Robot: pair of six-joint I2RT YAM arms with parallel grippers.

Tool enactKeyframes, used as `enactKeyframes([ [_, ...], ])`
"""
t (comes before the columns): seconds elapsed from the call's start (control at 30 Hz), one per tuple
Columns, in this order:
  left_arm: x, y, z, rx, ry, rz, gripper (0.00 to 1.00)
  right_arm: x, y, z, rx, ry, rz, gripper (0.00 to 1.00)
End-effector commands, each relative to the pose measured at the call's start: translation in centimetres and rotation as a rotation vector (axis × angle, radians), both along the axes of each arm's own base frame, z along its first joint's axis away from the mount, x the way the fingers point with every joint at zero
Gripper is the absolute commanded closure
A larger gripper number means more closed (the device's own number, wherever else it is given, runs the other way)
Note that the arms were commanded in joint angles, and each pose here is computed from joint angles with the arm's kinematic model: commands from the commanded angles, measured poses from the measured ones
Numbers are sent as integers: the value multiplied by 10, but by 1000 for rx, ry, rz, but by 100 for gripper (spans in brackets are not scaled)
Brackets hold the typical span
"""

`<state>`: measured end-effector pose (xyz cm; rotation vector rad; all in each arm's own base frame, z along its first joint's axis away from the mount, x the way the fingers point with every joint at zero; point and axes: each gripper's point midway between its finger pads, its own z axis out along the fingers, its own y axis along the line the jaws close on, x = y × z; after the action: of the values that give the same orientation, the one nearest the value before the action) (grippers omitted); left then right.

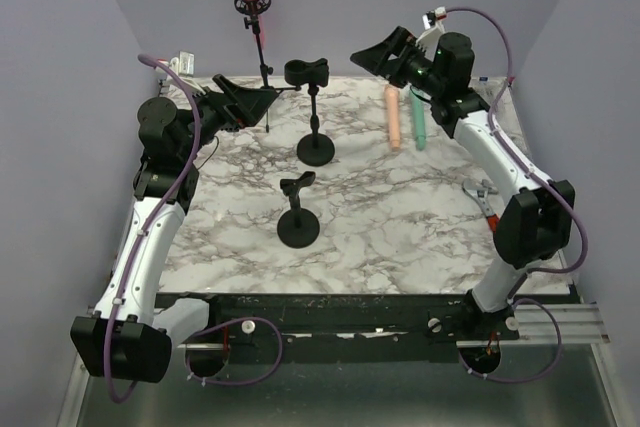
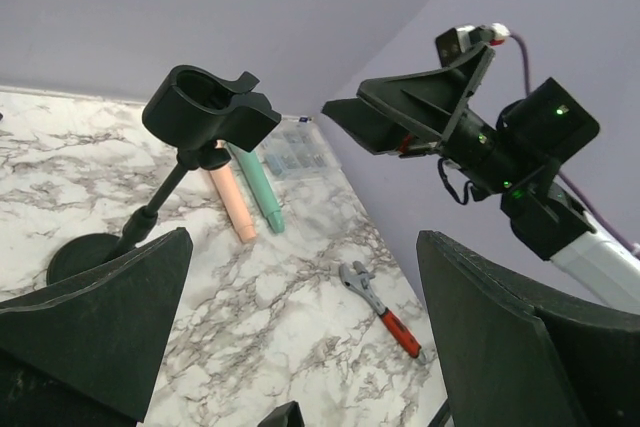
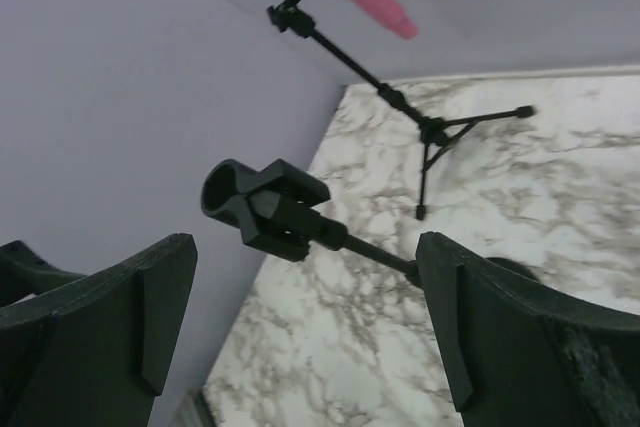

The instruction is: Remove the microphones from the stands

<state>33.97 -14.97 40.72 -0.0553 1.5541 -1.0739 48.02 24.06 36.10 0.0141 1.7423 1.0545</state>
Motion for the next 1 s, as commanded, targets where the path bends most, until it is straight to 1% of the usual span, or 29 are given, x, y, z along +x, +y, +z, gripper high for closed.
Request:
enactKeyframes([
  [0.0, -4, -5, 8, 0, -36, -41, 3, -19, 56, 4, 214, 79, 246, 0],
  [0.07, -5, -3, 9, 8, -44, -33, 3, -13, 65, -4, 215, 102, 241, 0],
  [0.4, -6, -6, 8, -12, -40, -51, 3, 0, 98, -15, 281, 120, 304, 0],
  [0.7, -9, -5, 12, -10, -51, -50, 3, 17, 118, -27, 220, 139, 268, 0],
  [0.87, -10, -5, 13, -10, -56, -51, 3, 24, 130, -33, 195, 152, 276, 7],
  [0.97, -11, -4, 15, -2, -63, -40, 3, 27, 131, -42, 163, 159, 251, 10],
])
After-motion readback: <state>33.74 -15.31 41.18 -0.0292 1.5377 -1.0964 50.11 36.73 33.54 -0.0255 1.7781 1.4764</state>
